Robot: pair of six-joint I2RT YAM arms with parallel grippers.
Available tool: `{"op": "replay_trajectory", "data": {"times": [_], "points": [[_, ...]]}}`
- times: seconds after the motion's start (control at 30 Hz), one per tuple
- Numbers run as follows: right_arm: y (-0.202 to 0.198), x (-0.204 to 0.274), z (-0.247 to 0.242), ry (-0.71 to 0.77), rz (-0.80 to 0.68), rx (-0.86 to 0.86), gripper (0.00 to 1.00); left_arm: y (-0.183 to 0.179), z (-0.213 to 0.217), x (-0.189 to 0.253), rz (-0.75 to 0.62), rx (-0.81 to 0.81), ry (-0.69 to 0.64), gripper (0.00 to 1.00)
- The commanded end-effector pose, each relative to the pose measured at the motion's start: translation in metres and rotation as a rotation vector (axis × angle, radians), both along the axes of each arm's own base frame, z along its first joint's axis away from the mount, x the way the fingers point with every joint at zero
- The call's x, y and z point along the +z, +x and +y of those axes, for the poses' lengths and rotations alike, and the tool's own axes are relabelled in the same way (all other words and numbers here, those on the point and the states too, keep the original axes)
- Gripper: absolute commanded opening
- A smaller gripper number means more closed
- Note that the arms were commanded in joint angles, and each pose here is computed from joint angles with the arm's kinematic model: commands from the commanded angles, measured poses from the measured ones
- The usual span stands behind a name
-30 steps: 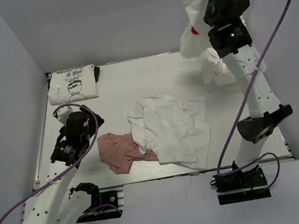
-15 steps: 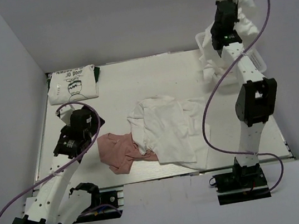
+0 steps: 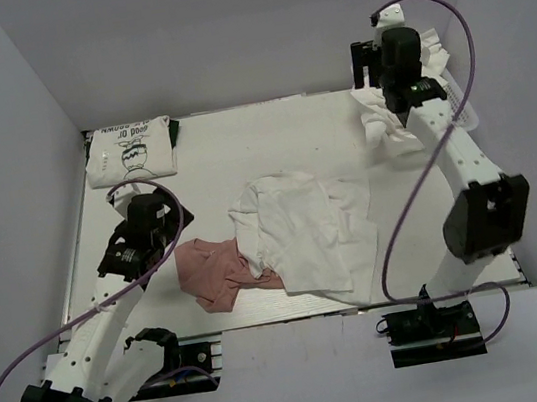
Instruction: Fold and stack the t-shirts
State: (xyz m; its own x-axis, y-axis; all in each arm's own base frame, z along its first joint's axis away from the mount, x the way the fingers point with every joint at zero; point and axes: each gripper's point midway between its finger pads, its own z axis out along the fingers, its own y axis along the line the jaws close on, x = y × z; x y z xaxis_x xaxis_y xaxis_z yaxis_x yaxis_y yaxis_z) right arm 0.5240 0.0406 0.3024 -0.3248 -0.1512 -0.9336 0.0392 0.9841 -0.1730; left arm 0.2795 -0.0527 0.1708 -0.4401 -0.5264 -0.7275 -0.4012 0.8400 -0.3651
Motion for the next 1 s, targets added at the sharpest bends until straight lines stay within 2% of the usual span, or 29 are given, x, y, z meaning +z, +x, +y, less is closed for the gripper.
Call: {"op": "replay_trajectory", "data": {"times": [0.0,0.03,0.1,0.13,0.3,0.47,0.67,0.73,0.8,0.83,0.93,0.97], "points": [[-0.040,0.020,0.076,0.142,-0.012,0.229,0.91,0.008,-0.014,0.015,-0.042,-0.066,-0.034,1.00],[-0.054,-0.011,0.105,0.192,0.057,0.247,0.91,0.009,-0.014,0.012,-0.032,-0.064,-0.036,1.00],[-0.071,-0.045,0.125,0.235,0.139,0.282,0.91,0.008,-0.013,0.010,-0.012,-0.064,-0.030,1.00],[-0.088,-0.065,0.159,0.286,0.176,0.339,0.91,0.007,-0.015,0.013,-0.011,-0.072,-0.037,1.00],[-0.135,-0.147,0.241,0.233,0.340,0.505,0.91,0.003,-0.020,0.011,-0.006,-0.096,-0.047,1.00],[-0.149,-0.193,0.277,0.209,0.431,0.552,0.91,-0.003,-0.014,0.007,-0.018,-0.073,-0.046,1.00],[-0.159,-0.226,0.302,0.220,0.463,0.567,0.91,-0.002,-0.014,0.001,-0.004,-0.073,-0.041,1.00],[-0.158,-0.230,0.305,0.205,0.462,0.563,0.78,-0.003,-0.014,0.003,-0.002,-0.073,-0.041,1.00],[-0.158,-0.232,0.308,0.191,0.456,0.552,0.45,-0.002,-0.014,0.000,0.007,-0.073,-0.038,1.00],[-0.151,-0.224,0.308,0.192,0.408,0.524,0.24,-0.002,-0.014,0.000,0.007,-0.073,-0.038,1.00],[-0.149,-0.208,0.308,0.200,0.377,0.532,0.00,-0.005,-0.013,-0.001,0.007,-0.073,-0.038,1.00],[-0.149,-0.199,0.307,0.210,0.356,0.535,0.00,-0.005,-0.013,-0.002,0.007,-0.073,-0.038,1.00]]}}
